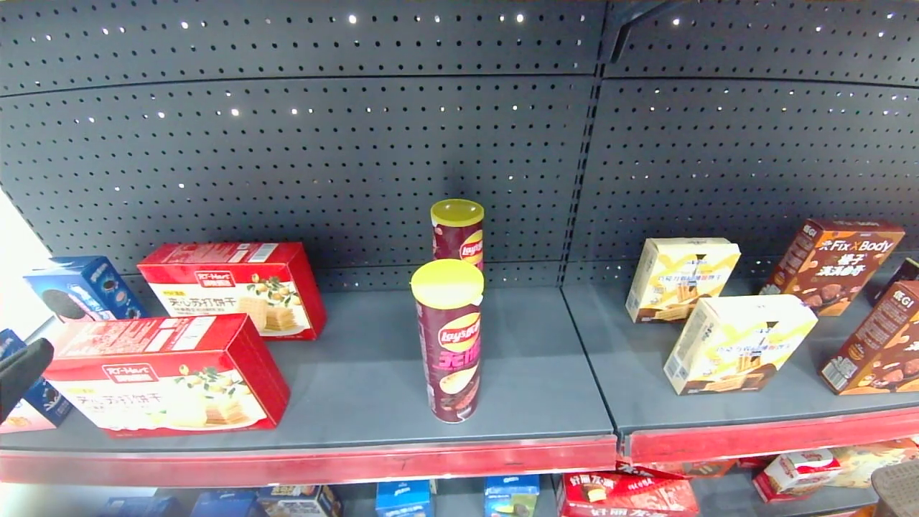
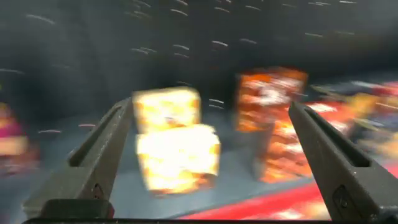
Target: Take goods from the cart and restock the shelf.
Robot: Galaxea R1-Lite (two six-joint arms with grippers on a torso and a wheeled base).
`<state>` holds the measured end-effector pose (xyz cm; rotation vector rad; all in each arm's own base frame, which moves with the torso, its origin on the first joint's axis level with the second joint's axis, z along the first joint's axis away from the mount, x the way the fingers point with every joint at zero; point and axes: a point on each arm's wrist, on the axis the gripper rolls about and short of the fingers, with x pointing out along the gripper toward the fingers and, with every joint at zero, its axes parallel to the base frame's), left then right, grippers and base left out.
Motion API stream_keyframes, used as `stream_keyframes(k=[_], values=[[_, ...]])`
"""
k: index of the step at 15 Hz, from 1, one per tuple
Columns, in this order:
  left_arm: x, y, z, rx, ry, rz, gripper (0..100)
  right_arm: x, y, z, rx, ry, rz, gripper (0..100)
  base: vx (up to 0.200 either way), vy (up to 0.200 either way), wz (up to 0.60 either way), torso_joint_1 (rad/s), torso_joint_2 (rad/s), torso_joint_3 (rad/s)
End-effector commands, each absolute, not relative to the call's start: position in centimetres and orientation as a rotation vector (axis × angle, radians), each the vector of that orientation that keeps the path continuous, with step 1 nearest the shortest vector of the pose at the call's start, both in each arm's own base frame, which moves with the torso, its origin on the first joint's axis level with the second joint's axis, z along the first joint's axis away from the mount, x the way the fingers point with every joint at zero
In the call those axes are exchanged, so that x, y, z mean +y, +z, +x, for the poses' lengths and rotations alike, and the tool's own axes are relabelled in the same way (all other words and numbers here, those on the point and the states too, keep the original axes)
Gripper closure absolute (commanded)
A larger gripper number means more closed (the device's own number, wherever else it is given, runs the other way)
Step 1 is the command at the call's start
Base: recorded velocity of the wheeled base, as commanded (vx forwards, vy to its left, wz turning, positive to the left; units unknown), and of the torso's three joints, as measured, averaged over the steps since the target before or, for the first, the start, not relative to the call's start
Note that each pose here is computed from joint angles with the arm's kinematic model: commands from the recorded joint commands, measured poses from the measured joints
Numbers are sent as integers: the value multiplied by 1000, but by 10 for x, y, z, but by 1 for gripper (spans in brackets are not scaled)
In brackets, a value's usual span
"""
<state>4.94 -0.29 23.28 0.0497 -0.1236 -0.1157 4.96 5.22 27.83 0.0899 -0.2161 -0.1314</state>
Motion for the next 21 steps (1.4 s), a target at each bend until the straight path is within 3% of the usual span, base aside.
stream_keyframes(k=[1,5,7,8,10,11,14,19,21], values=[[-3,235,50,-128,-110,67,0,54,309,50,-250,-131,173,0,0,0,0,0,0,0],[-2,237,47,-147,-73,78,0,60,317,83,-261,-410,116,0,0,0,0,0,0,0],[-2,237,49,-140,-69,139,0,38,309,104,-228,-739,53,0,0,0,0,0,0,0],[-2,235,54,-115,-74,160,0,22,296,109,-189,-913,2,0,0,0,0,0,0,0],[-2,233,61,-86,-82,173,0,3,268,102,-122,-1072,-79,0,0,0,0,0,0,0],[-3,230,68,-54,-86,172,0,-11,234,84,-38,-1199,-156,0,0,0,0,0,0,0],[-4,225,81,2,-107,171,0,-24,176,40,59,-1378,-216,0,0,0,0,0,0,0],[-4,222,81,14,-108,168,0,-24,168,4,77,-1619,-217,0,0,0,0,0,0,0],[-4,221,81,14,-109,168,0,-18,160,-14,105,-1641,-258,0,0,0,0,0,0,0]])
